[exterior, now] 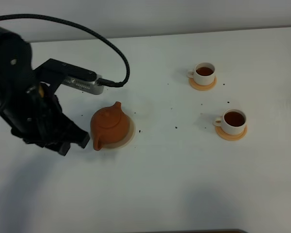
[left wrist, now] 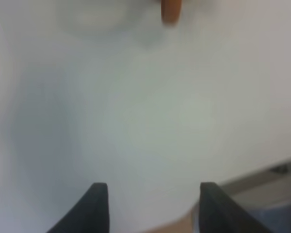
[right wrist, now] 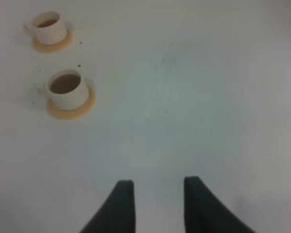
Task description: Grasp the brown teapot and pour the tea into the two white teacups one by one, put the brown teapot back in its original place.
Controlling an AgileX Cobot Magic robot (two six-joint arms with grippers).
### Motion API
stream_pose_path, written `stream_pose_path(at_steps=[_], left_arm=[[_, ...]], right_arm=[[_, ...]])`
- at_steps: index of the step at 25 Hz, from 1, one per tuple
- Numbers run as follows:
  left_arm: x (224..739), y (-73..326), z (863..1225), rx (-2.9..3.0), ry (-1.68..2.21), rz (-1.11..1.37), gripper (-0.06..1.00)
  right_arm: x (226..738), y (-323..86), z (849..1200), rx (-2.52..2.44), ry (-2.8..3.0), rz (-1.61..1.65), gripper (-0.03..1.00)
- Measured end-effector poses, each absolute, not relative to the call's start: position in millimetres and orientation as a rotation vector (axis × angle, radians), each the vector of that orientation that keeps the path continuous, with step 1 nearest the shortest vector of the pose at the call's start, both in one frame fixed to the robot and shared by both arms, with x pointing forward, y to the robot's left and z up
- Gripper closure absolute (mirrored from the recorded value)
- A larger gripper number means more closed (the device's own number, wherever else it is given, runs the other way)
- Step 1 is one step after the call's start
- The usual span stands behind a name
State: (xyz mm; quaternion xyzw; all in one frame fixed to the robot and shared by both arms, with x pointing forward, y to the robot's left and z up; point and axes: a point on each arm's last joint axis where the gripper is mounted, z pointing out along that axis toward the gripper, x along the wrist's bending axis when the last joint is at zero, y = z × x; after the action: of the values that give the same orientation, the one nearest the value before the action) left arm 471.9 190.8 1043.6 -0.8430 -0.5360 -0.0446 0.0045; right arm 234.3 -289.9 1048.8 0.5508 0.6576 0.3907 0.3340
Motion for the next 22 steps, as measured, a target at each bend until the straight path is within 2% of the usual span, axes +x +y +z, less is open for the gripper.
stream_pose_path(at_steps=[6,12,22], left_arm=[[404.5,225.3,1052.4,-2.679,-1.711,-0.191,0.53],[346.0,253.9,1037.9,-2.789,-1.786,-0.316,0.53],[307.4,272.8,1028.1,-2.876,-1.854,-0.437,0.53]], right_arm=[[234.3,-289.9,1048.8,1.438,1.717,1.02,0.73],[234.3,-289.9,1048.8,1.438,1.717,1.02,0.73],[234.3,-289.9,1048.8,1.438,1.717,1.02,0.73]])
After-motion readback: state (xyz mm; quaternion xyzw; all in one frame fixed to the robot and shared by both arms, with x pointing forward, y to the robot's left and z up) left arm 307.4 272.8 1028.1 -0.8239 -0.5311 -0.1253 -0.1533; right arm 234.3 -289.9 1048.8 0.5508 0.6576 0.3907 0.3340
